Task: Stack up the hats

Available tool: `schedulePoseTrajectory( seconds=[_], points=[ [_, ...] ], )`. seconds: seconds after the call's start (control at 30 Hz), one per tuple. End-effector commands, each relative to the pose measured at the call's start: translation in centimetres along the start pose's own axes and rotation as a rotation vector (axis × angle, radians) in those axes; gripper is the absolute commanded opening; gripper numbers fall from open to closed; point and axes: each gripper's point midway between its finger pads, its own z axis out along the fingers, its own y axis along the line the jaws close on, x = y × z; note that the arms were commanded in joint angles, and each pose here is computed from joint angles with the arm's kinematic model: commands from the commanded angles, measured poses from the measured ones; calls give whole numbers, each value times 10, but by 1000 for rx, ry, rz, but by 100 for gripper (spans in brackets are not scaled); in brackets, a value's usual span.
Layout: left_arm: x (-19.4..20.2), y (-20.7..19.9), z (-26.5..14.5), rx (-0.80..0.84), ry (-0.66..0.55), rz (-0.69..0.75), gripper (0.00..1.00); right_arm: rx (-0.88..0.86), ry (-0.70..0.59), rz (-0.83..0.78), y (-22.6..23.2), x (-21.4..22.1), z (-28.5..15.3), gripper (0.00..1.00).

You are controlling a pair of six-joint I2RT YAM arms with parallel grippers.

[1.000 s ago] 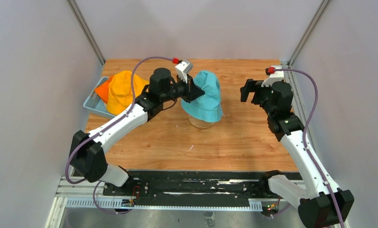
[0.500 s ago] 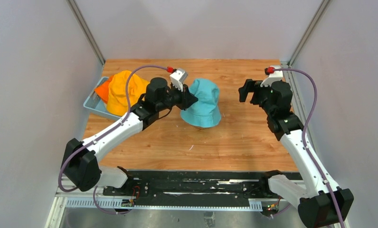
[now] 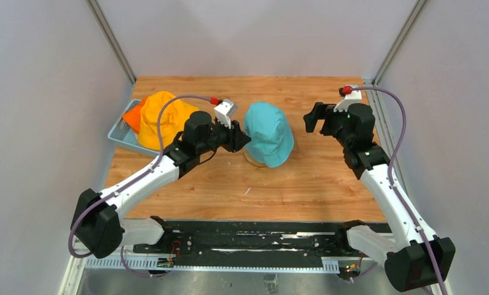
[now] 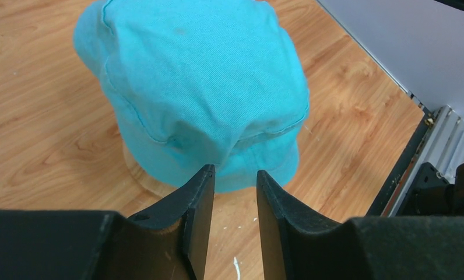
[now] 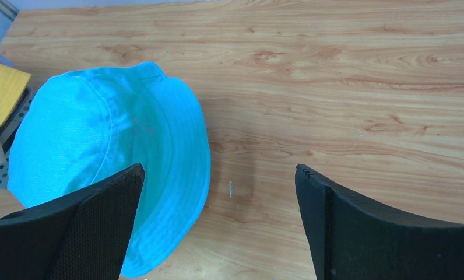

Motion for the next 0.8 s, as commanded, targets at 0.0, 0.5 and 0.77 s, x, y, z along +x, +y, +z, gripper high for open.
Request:
schedulePoseTrajectory(
  seconds=[0.0, 0.5, 0.77],
  points=[
    [-23, 1, -12, -49, -87, 24, 38, -70, -37, 14, 14, -15, 1, 100],
    [-84, 136, -137, -1063, -384, -139, 88, -107, -20, -72, 36, -17, 0, 100],
    [-83, 212, -157, -1196, -427, -406, 82, -101, -21, -93, 34, -18, -6, 100]
  ],
)
